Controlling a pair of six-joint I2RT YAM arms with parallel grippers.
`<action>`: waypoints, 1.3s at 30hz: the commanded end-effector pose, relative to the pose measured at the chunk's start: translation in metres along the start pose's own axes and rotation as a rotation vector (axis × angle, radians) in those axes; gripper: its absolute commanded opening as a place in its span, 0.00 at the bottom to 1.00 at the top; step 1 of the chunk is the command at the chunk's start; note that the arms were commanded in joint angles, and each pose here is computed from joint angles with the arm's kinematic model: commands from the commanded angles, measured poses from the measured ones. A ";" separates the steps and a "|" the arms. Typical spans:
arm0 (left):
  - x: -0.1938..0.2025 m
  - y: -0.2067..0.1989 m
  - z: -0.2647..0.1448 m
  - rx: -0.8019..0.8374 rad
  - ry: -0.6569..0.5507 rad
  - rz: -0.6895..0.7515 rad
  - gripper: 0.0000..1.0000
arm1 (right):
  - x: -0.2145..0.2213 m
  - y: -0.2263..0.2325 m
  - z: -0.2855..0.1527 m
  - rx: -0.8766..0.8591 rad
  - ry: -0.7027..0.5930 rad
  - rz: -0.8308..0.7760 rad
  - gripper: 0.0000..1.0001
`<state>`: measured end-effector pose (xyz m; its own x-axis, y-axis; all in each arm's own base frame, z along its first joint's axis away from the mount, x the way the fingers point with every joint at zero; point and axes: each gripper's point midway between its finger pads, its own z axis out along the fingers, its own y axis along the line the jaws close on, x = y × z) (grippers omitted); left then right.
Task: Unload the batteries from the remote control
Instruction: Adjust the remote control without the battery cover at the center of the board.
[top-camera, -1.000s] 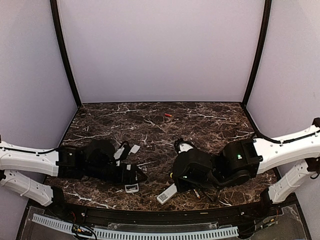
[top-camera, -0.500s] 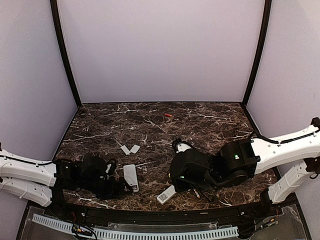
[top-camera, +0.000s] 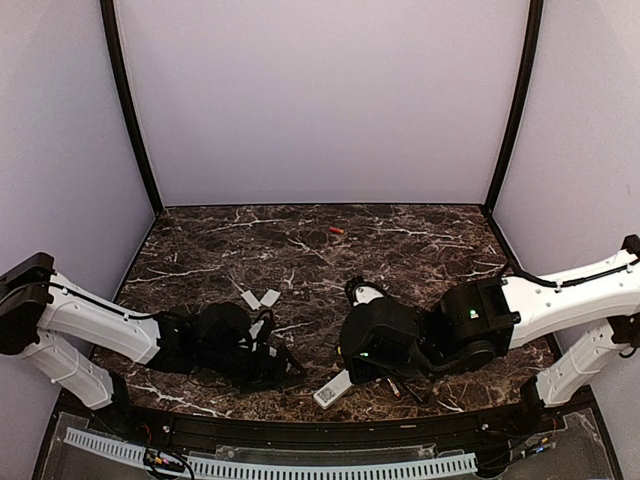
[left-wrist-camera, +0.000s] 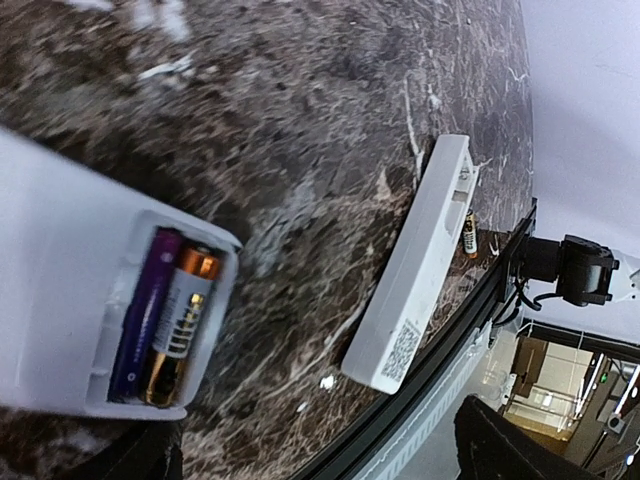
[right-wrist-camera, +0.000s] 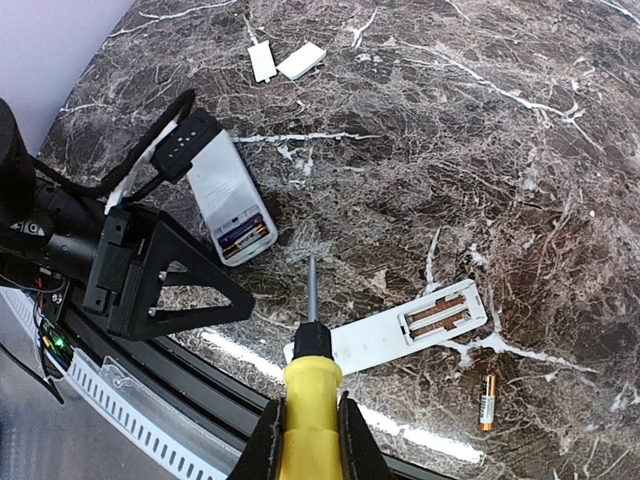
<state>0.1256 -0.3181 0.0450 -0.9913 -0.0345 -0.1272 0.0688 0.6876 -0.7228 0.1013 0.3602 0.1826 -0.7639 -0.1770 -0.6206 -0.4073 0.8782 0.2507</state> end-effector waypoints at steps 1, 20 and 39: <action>-0.009 -0.004 0.021 -0.004 0.009 0.077 0.94 | -0.005 -0.003 -0.004 0.009 -0.017 0.029 0.00; -0.041 -0.001 -0.069 -0.102 -0.067 0.140 0.94 | -0.013 0.012 0.011 -0.127 0.024 -0.023 0.00; -0.009 0.079 -0.061 -0.351 0.043 -0.007 0.56 | -0.029 0.041 0.087 -0.147 0.175 -0.266 0.00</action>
<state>0.1330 -0.2259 0.0381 -0.9940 -0.0384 -0.1020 0.0191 0.8597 -0.5104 0.1446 0.4274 0.1461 -0.7137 -0.4377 -0.5469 -0.6268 0.7476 0.2196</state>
